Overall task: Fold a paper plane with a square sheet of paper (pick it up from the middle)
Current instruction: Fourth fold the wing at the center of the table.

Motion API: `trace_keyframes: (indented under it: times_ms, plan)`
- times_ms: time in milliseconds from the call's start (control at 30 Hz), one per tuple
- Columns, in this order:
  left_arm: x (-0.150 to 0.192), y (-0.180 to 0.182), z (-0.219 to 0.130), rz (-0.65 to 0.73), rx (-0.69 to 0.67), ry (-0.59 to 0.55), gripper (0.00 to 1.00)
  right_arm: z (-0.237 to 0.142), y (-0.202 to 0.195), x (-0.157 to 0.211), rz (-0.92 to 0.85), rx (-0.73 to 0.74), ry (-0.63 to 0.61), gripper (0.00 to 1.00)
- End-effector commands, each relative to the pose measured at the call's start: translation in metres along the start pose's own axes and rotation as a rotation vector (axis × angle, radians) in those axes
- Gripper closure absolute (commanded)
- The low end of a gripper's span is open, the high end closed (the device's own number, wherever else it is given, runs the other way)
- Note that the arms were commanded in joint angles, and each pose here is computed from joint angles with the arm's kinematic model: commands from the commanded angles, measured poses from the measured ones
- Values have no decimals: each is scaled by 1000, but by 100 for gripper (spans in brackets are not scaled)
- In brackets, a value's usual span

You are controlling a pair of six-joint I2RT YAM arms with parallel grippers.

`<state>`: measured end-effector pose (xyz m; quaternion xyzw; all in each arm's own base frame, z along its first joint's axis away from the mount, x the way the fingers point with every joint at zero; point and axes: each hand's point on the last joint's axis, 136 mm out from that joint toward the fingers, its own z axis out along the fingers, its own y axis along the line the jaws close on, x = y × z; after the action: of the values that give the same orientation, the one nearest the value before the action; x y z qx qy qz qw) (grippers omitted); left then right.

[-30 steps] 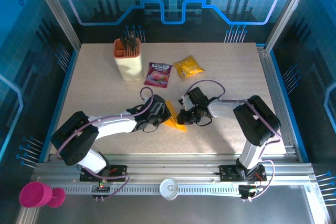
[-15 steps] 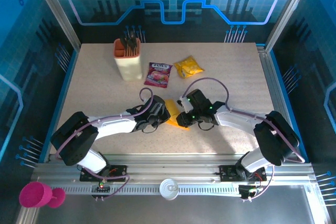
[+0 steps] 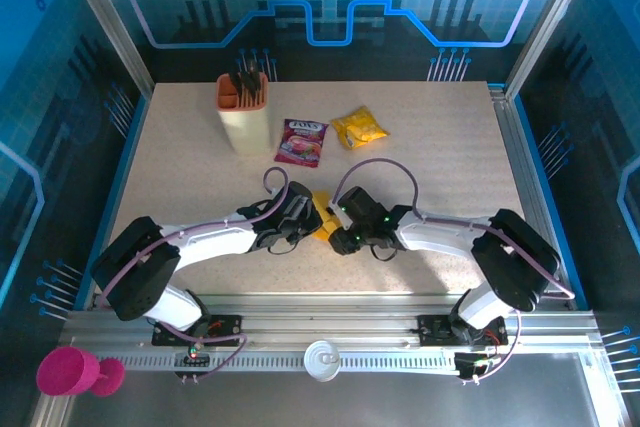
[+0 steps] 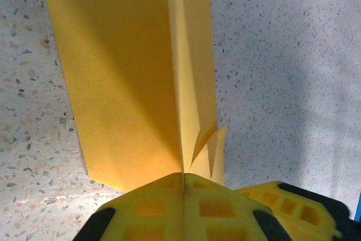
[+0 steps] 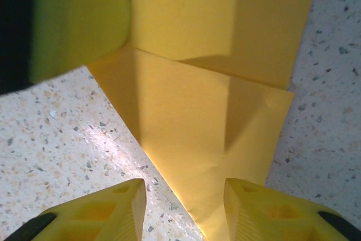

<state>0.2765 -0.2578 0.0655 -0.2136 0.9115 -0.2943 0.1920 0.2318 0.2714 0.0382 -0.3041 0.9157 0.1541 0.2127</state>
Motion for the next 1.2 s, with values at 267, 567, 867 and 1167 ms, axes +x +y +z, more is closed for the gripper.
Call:
trace_keyframes:
  times_ms: [267, 567, 867, 1167]
  plan:
    - [-5, -11, -13, -7, 32, 6, 100, 8, -5, -7, -22, 87, -21, 66]
    - [-8, -12, -15, -6, 37, 2, 100, 10, -7, -6, -22, 97, -14, 80]
    - [-9, -14, -16, -4, 42, -1, 100, 17, -6, 0, -31, 83, 12, 93]
    - [-23, -8, -25, -2, 30, -33, 58, 22, 1, 5, 8, -43, 46, 100]
